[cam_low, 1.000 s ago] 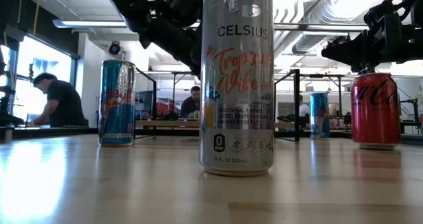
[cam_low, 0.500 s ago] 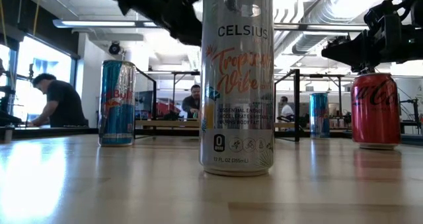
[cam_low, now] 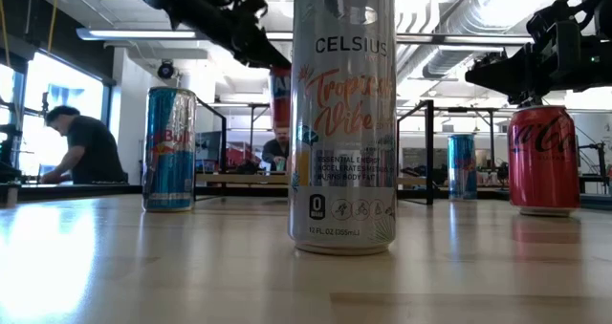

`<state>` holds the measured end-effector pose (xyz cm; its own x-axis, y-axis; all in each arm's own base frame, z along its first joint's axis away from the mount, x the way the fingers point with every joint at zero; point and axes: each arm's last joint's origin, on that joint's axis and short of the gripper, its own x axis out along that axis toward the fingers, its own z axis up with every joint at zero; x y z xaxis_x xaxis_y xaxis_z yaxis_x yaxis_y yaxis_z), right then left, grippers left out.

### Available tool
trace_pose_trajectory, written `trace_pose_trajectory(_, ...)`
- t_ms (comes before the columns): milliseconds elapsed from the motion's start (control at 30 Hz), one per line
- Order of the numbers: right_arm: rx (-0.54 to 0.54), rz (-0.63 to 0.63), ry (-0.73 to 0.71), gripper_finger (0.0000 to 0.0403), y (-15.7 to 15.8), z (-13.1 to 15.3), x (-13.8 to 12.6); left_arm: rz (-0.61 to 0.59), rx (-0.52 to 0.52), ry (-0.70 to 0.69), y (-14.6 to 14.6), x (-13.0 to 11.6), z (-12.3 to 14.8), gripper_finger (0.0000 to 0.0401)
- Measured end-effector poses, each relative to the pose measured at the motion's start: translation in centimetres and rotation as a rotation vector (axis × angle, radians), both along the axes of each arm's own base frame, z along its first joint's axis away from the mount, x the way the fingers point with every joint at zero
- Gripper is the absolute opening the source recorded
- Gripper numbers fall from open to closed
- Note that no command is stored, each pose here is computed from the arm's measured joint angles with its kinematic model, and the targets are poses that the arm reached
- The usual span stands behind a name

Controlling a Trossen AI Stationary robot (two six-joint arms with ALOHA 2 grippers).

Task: Place canned beverage on shelf
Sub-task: Put the top red soda can on the shelf

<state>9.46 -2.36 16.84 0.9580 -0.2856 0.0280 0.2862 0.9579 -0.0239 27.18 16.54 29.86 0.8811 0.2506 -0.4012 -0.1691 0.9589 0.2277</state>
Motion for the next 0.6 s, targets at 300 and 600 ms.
trace_pose_trajectory(300, 0.000, 0.000, 0.000, 0.0000, 0.0, 0.0, 0.0, 0.038, -0.015, 0.072, 4.9, 1.1, -1.8, 0.0233)
trace_pose_trajectory(600, 0.000, 0.000, 0.000, 0.0000, 0.0, 0.0, 0.0, 0.096, -0.066, 0.161, 7.8, 0.4, -5.0, 0.0234)
